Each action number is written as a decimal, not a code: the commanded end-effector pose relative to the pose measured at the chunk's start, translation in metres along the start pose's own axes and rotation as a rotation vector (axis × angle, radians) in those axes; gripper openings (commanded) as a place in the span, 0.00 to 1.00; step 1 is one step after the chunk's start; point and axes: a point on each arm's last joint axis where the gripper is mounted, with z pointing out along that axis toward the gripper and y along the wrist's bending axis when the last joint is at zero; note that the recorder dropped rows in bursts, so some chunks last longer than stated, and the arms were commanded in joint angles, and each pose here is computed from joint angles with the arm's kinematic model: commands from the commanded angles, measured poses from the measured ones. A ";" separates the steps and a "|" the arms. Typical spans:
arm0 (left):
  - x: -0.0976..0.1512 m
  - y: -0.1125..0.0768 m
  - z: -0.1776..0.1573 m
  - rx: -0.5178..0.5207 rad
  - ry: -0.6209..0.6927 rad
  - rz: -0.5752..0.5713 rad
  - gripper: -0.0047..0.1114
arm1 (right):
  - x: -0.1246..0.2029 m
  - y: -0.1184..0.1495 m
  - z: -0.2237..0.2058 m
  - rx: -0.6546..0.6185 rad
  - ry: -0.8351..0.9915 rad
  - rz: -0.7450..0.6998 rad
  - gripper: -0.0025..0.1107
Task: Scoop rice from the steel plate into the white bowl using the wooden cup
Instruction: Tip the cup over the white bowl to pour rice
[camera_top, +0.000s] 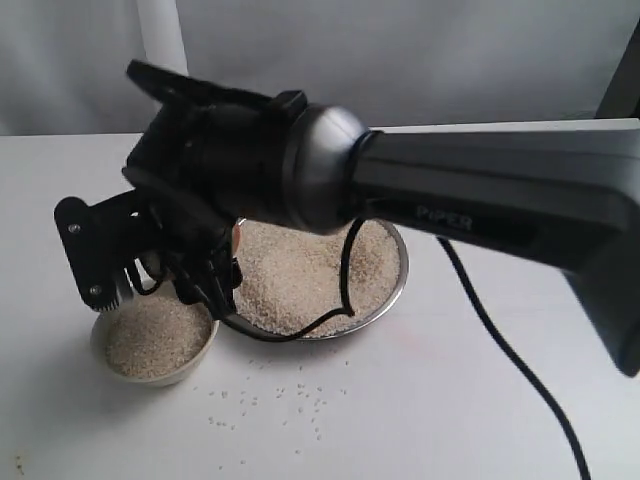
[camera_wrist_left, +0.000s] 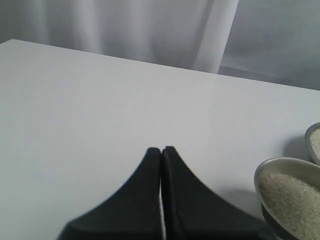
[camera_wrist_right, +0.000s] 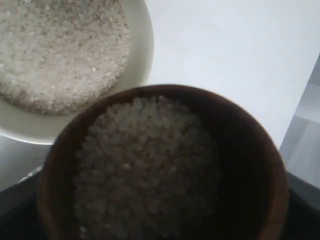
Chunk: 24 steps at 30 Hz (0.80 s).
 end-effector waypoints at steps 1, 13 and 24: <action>-0.002 -0.001 0.000 0.011 -0.007 -0.006 0.04 | -0.012 -0.001 0.007 0.111 0.069 -0.090 0.02; -0.002 -0.001 0.000 0.011 -0.007 -0.006 0.04 | -0.037 0.024 0.044 0.178 0.207 -0.384 0.02; -0.002 -0.001 0.000 0.011 -0.007 -0.006 0.04 | -0.034 0.020 0.040 0.237 0.346 -0.514 0.02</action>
